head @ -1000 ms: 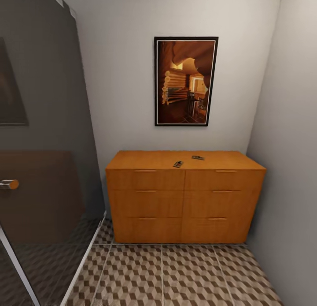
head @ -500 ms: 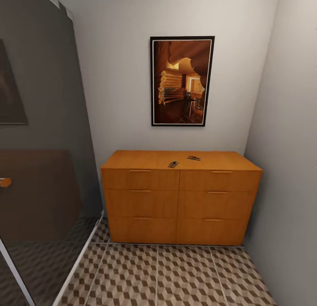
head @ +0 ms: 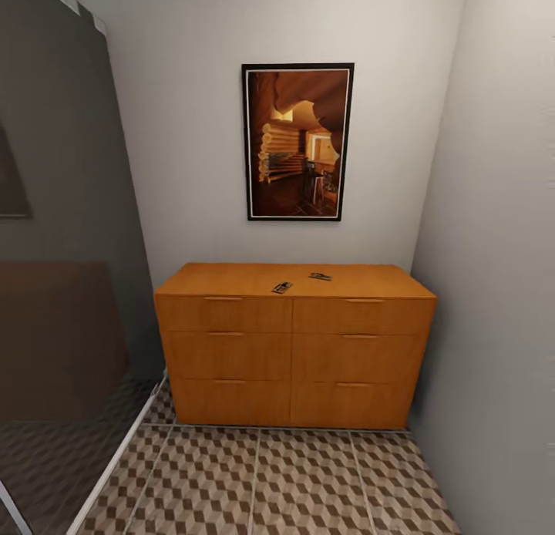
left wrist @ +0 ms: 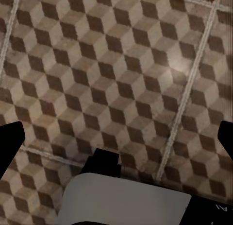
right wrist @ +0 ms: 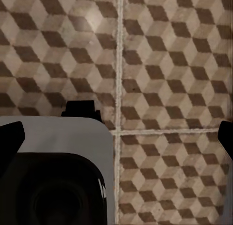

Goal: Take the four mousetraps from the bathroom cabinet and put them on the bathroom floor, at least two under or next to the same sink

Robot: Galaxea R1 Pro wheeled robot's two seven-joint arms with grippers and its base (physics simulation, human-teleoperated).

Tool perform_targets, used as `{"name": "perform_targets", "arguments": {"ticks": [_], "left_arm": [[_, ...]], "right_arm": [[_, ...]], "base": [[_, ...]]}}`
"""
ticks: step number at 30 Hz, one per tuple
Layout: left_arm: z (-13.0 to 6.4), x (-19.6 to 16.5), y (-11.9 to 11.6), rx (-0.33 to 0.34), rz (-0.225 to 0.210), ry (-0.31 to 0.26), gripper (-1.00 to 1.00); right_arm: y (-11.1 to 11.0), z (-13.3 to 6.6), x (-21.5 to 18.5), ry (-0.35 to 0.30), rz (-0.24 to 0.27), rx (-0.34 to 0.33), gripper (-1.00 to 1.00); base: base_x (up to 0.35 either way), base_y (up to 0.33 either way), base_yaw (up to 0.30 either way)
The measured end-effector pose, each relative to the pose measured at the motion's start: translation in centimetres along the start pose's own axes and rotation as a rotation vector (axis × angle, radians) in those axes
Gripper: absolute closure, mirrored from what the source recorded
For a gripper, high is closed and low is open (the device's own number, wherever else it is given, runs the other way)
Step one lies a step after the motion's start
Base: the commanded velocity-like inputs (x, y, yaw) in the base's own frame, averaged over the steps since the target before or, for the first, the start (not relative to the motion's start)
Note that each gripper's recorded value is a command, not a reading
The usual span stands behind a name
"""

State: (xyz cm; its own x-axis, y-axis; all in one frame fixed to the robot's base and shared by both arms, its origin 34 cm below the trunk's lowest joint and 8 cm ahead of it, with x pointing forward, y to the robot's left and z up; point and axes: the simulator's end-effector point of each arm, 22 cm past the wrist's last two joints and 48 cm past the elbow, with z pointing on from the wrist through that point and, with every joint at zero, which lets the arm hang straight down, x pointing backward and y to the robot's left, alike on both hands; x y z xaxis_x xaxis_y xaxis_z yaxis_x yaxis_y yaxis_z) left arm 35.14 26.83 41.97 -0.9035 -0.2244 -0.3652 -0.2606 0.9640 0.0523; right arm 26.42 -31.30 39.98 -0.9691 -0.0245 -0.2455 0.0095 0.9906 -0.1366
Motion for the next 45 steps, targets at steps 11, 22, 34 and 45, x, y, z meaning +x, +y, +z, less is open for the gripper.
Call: {"name": "perform_targets", "arguments": {"ticks": [11,22,34,45], "left_arm": [[-0.01,-0.06,-0.05,0.000,0.000,-0.003,-1.00],[-0.01,-0.04,0.08,-0.001,-0.001,-0.002,-1.00],[-0.01,-0.01,0.06,-0.001,-0.002,-0.001,-1.00],[-0.02,-0.01,0.02,0.000,-0.002,-0.001,-1.00]], "right_arm": [[0.01,0.00,0.02,0.001,-0.001,0.000,-1.00],[0.00,-0.01,0.03,0.001,-0.001,0.000,-1.00],[0.01,-0.02,0.03,0.001,-0.001,-0.001,-1.00],[0.01,-0.02,0.02,0.001,-0.002,0.000,-1.00]], "base": [[0.000,-0.076,0.000],[0.117,-0.087,0.000],[0.237,-0.173,0.000],[0.242,-0.177,0.000]]}}
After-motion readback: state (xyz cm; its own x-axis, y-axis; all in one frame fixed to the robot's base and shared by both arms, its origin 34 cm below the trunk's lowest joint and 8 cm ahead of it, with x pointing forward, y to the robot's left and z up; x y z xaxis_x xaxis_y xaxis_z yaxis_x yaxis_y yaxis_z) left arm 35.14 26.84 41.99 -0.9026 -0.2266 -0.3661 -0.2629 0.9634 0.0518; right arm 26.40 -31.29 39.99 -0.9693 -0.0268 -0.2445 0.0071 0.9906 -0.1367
